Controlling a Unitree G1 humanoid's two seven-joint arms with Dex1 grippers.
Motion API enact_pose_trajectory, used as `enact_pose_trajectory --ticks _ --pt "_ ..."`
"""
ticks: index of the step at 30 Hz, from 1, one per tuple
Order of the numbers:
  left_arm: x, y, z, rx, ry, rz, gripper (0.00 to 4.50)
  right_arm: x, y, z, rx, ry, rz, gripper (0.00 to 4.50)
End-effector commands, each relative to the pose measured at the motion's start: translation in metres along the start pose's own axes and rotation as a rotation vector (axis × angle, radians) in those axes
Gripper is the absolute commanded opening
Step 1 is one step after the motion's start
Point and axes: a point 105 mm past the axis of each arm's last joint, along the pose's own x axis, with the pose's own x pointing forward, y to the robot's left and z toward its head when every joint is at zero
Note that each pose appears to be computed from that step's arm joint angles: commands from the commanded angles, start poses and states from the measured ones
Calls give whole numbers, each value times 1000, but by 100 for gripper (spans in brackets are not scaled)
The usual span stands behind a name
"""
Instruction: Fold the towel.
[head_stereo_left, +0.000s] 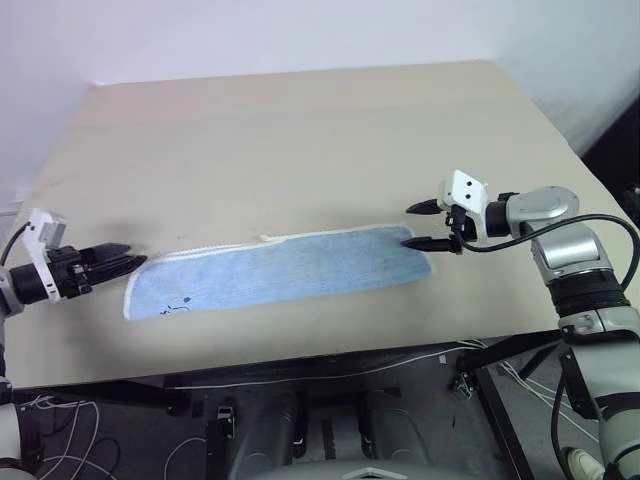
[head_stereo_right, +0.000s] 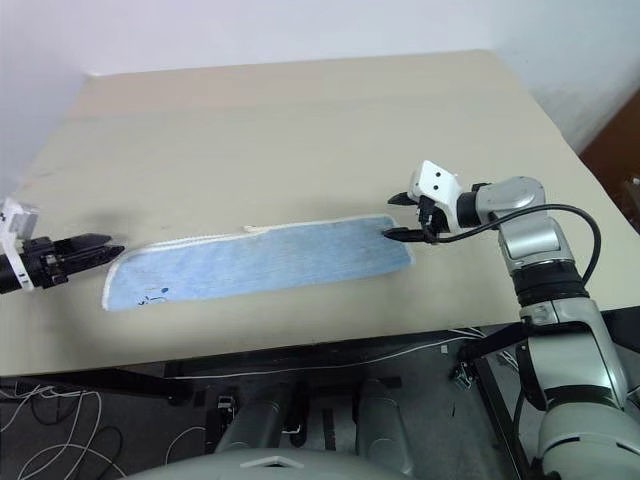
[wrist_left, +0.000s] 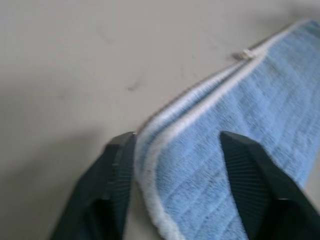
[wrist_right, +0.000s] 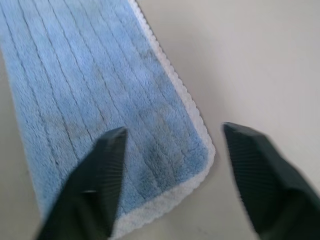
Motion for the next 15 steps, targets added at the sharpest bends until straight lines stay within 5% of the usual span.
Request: enact_pose_trajectory --ticks 1,4,8,13,15 --pt "-8 5 36 122 -141 65 432 -17 -8 16 15 -62 -39 450" --pt "-16 5 66 160 -284 105 447 -31 -10 10 198 -100 -77 450" --pt "-16 -23 78 142 -317 -33 447 -46 -3 4 445 -149 -98 450" --pt "-6 -69 60 97 -237 -238 447 -62 32 -17 867 -128 22 450" --pt "0 -87 32 131 -106 -305 447 -67 39 -27 1020 -146 23 450"
